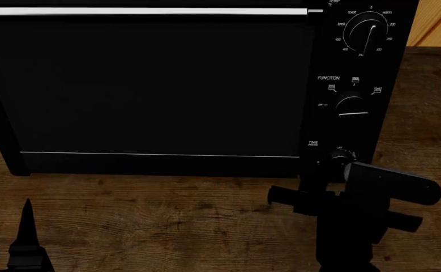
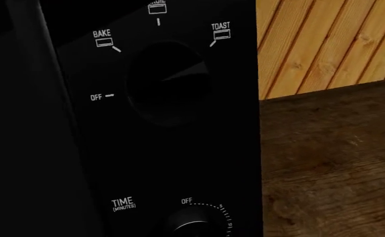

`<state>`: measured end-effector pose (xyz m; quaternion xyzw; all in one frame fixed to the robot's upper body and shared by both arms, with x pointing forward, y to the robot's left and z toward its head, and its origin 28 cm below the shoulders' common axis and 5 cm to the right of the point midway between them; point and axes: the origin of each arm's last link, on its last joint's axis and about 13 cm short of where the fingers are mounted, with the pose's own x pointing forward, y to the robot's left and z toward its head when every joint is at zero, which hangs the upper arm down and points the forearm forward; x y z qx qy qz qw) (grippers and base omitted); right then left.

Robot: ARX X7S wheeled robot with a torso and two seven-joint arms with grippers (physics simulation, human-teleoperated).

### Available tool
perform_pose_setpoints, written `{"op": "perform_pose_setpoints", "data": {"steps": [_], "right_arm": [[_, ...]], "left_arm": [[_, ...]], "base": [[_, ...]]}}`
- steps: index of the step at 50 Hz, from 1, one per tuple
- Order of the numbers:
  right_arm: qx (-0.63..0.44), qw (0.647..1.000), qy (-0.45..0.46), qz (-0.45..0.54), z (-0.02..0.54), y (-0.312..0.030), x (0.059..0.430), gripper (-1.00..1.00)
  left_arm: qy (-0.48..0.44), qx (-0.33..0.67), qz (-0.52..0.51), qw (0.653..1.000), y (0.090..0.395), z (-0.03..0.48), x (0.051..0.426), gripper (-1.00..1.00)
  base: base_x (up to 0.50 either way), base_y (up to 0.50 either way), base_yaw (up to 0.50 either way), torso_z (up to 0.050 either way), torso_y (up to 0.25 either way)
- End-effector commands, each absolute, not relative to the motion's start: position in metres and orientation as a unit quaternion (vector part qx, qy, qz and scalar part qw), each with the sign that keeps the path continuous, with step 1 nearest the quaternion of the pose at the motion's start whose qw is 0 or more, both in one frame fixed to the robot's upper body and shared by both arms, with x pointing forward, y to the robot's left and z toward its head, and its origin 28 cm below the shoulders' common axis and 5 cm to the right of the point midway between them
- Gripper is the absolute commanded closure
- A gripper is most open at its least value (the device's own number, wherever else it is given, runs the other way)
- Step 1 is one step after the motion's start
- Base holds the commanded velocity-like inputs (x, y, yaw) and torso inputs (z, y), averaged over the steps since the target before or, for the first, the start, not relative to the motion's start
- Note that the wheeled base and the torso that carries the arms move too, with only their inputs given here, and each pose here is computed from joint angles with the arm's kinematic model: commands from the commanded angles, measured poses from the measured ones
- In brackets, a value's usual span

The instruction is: Turn on the toaster oven by setting the timer.

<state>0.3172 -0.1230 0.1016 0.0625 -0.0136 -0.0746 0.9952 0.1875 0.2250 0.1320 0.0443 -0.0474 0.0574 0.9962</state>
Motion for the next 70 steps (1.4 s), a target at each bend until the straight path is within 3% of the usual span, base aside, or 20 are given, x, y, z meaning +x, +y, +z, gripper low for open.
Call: {"op": "perform_pose_setpoints", "data": {"steps": [1, 9, 39, 70], "right_arm": [[0.126, 0.989, 0.002, -0.083, 0.102, -0.134, 0.316, 1.0], [0.206, 0.976, 0.024, -0.063, 0.099, -0.135, 0.314, 1.0], [0.329, 0.941, 0.071, -0.031, 0.099, -0.134, 0.313, 1.0], [0.454, 0.883, 0.117, -0.026, 0.089, -0.136, 0.316, 1.0]], "left_arm": [[-0.048, 0.044, 0.057, 0.996, 0.225, 0.132, 0.187, -1.0], [-0.045, 0.044, 0.056, 0.996, 0.225, 0.131, 0.188, -1.0], [-0.047, 0.044, 0.057, 0.996, 0.225, 0.132, 0.188, -1.0], [-0.046, 0.042, 0.057, 0.996, 0.226, 0.13, 0.188, -1.0]], "base": [[0.0, 0.0, 0.0, 0.0, 0.0], [0.0, 0.0, 0.0, 0.0, 0.0], [0.0, 0.0, 0.0, 0.0, 0.0], [0.01, 0.0, 0.01, 0.0, 0.0]]}}
